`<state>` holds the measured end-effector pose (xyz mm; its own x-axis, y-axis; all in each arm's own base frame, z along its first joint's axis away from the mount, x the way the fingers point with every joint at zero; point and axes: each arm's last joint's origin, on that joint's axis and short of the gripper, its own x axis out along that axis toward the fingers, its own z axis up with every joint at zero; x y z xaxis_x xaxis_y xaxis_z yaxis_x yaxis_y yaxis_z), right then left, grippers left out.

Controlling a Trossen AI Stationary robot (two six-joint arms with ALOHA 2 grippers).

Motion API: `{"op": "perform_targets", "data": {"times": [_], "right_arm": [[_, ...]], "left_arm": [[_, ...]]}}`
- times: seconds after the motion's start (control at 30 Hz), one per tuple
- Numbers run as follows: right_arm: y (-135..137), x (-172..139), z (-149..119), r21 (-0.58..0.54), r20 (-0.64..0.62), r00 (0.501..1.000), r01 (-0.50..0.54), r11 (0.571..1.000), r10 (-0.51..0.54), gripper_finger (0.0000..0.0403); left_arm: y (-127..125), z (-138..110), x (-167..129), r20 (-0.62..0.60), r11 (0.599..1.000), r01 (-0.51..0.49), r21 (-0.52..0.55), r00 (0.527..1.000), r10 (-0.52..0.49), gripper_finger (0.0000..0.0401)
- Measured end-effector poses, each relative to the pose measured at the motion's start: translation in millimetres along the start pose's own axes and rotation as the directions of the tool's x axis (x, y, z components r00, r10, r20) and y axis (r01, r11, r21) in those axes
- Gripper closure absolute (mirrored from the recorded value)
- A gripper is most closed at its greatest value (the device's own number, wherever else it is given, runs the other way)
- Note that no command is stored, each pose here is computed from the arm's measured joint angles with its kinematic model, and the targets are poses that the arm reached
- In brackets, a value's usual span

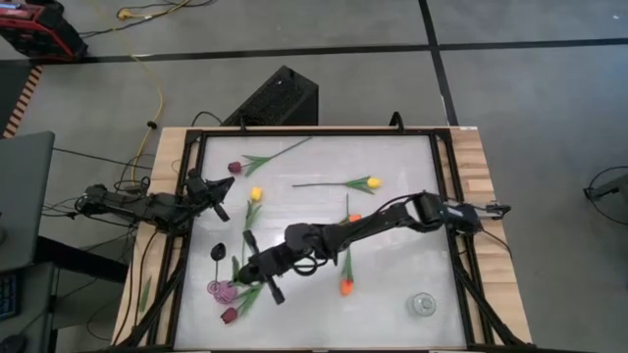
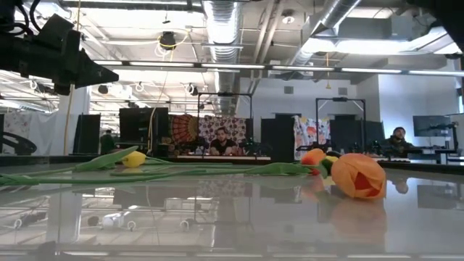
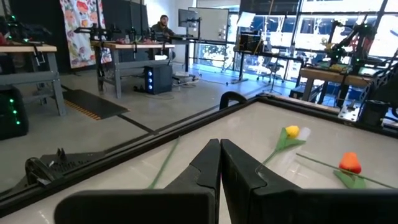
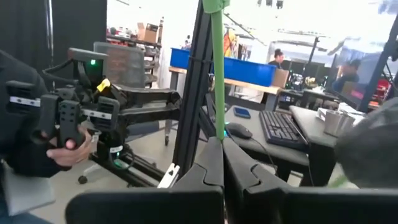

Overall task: Sort flowers into vase by color
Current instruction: Put the black flower into the pink flower vase

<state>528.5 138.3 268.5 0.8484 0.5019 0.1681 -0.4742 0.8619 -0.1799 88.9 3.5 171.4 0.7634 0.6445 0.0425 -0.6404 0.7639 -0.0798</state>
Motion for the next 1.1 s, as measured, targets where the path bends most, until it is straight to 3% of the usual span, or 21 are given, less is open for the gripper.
{"op": "perform_targets", "data": {"times": [0.67,0.8,1.1], "right_arm": [[-9,15,-22,0.000,0.024,0.997,0.067,0.998,-0.067,0.0389],[-9,15,-37,0.036,-0.023,0.998,0.067,0.997,-0.067,0.0388],[-9,15,-40,0.089,-0.072,0.996,0.068,0.994,-0.061,0.0368]], "left_arm": [[0,0,0,0.000,1.000,0.000,-0.006,1.000,0.000,0.0401],[0,0,0,0.000,1.000,0.001,-0.006,1.000,-0.001,0.0401],[-1,-1,0,-0.010,1.000,0.002,0.013,1.000,-0.002,0.0401]]}}
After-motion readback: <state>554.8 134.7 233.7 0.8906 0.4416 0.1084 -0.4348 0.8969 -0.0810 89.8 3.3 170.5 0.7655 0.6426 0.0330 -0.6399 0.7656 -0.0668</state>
